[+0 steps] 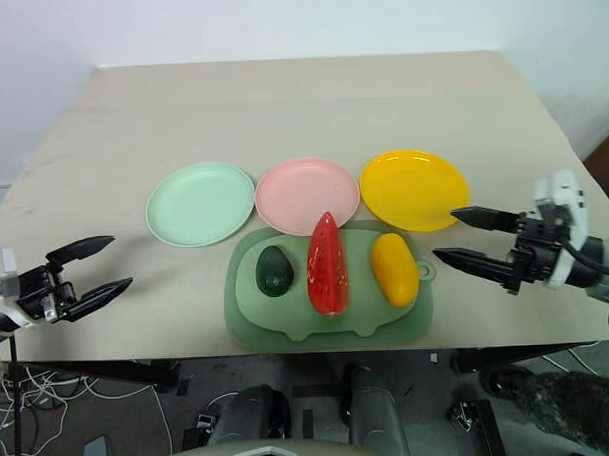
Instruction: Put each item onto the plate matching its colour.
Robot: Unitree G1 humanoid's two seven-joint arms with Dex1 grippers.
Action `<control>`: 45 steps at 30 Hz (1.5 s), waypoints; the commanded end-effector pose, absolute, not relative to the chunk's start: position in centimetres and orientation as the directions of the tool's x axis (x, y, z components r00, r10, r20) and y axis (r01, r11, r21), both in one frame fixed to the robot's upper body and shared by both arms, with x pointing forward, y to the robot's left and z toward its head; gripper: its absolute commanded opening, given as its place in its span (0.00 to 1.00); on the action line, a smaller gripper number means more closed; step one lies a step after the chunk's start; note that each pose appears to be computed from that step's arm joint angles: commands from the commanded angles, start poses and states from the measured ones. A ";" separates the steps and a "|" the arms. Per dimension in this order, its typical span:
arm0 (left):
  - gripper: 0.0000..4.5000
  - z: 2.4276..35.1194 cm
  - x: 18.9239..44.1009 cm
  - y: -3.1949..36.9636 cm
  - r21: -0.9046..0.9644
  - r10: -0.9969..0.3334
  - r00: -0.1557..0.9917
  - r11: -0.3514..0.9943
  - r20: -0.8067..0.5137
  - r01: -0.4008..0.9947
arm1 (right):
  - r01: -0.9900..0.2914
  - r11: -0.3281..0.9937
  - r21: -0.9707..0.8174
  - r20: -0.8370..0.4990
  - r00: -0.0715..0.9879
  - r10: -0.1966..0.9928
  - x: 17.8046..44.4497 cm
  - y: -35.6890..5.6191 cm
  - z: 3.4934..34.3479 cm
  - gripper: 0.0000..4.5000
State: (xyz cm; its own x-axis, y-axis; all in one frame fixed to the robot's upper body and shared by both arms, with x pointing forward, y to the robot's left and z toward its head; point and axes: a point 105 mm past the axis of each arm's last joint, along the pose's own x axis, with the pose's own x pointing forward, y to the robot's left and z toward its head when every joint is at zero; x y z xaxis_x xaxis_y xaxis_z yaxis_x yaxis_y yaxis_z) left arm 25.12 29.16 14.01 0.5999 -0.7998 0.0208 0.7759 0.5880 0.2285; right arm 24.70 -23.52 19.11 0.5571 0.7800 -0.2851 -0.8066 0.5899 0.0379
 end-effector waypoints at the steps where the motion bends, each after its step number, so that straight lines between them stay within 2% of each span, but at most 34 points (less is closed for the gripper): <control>1: 0.99 14.8 25.3 28.7 0.268 -0.805 0.592 0.577 0.028 0.771 | -0.803 0.591 0.074 -0.327 0.541 0.775 24.4 -21.8 19.6 1.00; 6: 0.99 14.5 25.3 28.2 0.257 -0.807 0.589 0.577 0.036 0.775 | -0.737 0.654 0.171 -0.370 0.567 0.736 25.1 -20.2 18.4 1.00; 14: 0.99 14.3 25.5 27.6 0.249 -0.807 0.589 0.581 0.051 0.775 | -0.614 0.768 0.182 -0.454 0.640 0.620 27.0 -19.0 15.5 1.00; 24: 0.99 14.0 25.3 27.3 0.239 -0.798 0.600 0.595 0.061 0.768 | -0.599 0.785 0.159 -0.553 0.605 0.574 26.6 -17.6 12.7 1.00; 30: 0.99 13.8 25.3 27.0 0.235 -0.795 0.602 0.599 0.068 0.765 | -0.595 0.792 0.135 -0.563 0.612 0.556 27.0 -17.3 12.2 1.00; 32: 1.00 13.7 25.3 26.9 0.234 -0.795 0.603 0.601 0.070 0.765 | -0.593 0.797 0.119 -0.563 0.620 0.546 27.1 -17.4 12.2 0.91; 33: 1.00 13.7 25.3 26.9 0.232 -0.794 0.604 0.602 0.072 0.764 | -0.597 0.794 0.113 -0.559 0.623 0.548 27.2 -17.5 12.4 0.89; 35: 1.00 13.6 25.3 26.8 0.229 -0.792 0.605 0.604 0.075 0.763 | -0.608 0.786 0.112 -0.546 0.623 0.560 27.2 -17.7 13.1 0.73; 36: 1.00 13.6 25.2 26.8 0.227 -0.792 0.606 0.605 0.076 0.763 | -0.617 0.778 0.116 -0.536 0.621 0.572 27.2 -17.8 13.6 0.70; 42: 1.00 13.5 25.3 26.8 0.226 -0.789 0.610 0.610 0.077 0.760 | -0.675 0.714 0.187 -0.443 0.591 0.674 27.7 -18.2 17.5 0.70; 44: 1.00 13.5 25.3 26.8 0.226 -0.788 0.611 0.610 0.078 0.759 | -0.640 0.741 0.204 -0.379 0.646 0.663 29.4 -19.2 19.3 0.70; 45: 1.00 13.5 25.3 26.8 0.226 -0.788 0.611 0.611 0.079 0.759 | -0.596 0.784 0.176 -0.371 0.697 0.614 30.9 -20.1 19.8 0.70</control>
State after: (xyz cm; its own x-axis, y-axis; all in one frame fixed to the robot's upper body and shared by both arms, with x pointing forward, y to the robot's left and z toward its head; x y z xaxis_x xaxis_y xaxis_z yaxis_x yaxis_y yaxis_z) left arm 25.34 27.01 12.88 0.6187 -0.7823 0.0722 0.7602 0.6194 0.1958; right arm 29.45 -18.79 18.10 0.6248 0.6546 -0.4256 -0.6370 0.7426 0.2068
